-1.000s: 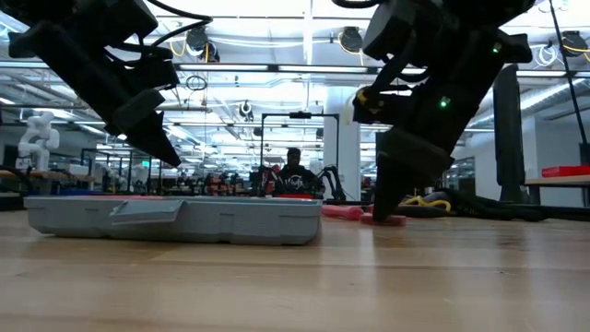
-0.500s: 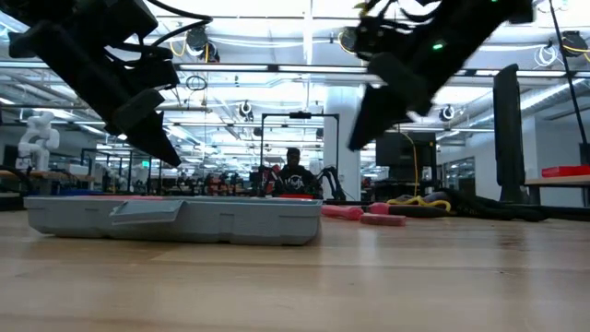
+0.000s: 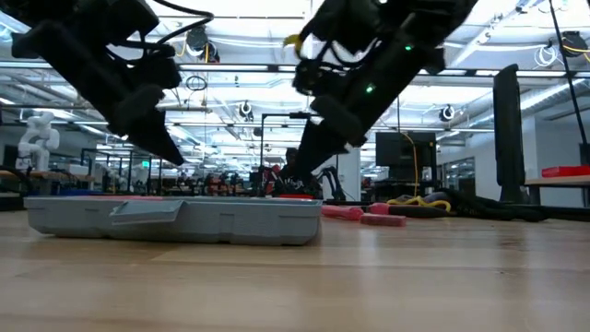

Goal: Prefit tool cases
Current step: Remove the pink terminal block from the gray prefit tool case

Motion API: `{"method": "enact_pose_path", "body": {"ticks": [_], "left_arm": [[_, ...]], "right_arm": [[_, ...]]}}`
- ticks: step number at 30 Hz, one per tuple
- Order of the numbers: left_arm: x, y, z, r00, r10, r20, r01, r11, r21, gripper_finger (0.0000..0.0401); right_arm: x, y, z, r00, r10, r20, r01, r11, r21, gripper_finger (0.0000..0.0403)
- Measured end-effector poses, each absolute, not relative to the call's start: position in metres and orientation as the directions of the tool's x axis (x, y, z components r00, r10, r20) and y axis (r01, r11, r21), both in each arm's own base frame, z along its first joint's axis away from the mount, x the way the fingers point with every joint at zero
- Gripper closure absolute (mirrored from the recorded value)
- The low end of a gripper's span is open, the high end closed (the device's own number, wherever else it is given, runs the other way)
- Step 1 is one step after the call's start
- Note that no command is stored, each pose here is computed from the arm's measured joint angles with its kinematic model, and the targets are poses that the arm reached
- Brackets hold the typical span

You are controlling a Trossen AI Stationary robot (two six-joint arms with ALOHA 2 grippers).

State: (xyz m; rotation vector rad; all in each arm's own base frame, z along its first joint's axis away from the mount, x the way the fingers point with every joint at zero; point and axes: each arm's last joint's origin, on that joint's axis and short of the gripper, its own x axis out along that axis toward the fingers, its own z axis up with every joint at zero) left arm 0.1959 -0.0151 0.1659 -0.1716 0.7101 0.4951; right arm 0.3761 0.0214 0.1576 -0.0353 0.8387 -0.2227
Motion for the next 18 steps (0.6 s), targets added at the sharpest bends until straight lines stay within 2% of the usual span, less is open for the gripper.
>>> {"method": "enact_pose_path", "body": {"ticks": [7,13,18], "left_arm": [[0.208,-0.020,0.161,0.704,0.256,-0.662,-0.415,0.905,-0.091,0.0393],[0.218,-0.023,0.142,0.666,0.207,-0.717,-0.386,0.918,-0.094,0.0393],[0.224,-0.025,0.127,0.639,0.168,-0.750,-0.365,0.925,-0.103,0.0393]], "right_arm": [[0.398,0.031,0.135,0.467,-0.327,-0.822,0.125,0.944,-0.304,0.0248],[0.407,0.041,0.121,0.418,-0.424,-0.803,0.113,0.902,-0.417,0.0251],[0.406,0.047,0.118,0.412,-0.459,-0.787,0.119,0.884,-0.453,0.0285]]}}
